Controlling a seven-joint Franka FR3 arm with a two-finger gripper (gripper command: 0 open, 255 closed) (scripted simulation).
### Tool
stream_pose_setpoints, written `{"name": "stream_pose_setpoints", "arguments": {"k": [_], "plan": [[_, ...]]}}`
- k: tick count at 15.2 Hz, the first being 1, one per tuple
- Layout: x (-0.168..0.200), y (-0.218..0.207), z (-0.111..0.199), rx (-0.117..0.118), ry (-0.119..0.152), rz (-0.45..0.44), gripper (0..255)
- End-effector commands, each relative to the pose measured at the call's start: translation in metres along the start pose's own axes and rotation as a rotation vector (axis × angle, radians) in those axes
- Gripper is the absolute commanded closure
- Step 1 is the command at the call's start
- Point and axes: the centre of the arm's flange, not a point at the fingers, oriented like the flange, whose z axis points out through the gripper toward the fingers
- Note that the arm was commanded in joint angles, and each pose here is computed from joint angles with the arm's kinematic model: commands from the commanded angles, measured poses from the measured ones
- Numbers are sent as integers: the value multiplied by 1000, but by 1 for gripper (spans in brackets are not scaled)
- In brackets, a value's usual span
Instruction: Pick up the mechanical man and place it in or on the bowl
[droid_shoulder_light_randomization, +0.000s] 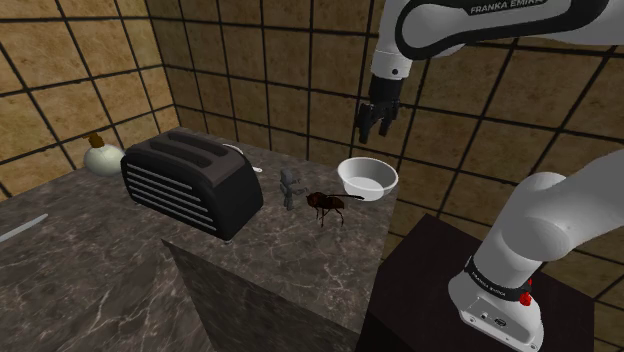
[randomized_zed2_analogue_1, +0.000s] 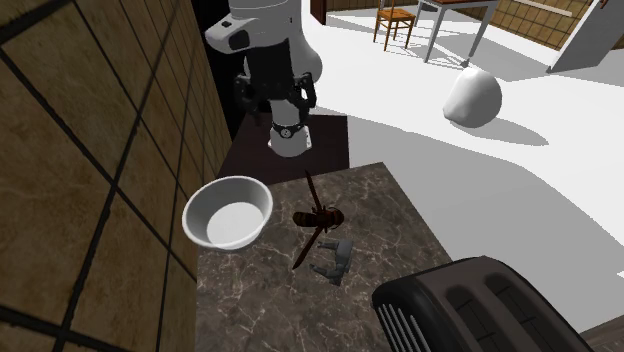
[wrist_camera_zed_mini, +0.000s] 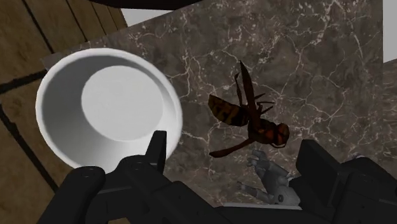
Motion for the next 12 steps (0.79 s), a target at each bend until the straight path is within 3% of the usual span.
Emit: {"name": "stream_pose_setpoints", "arguments": {"k": [1, 12], "plan": [[20, -14, 13, -3, -1, 7, 0], [121, -93, 87, -25, -10, 42, 0]]}}
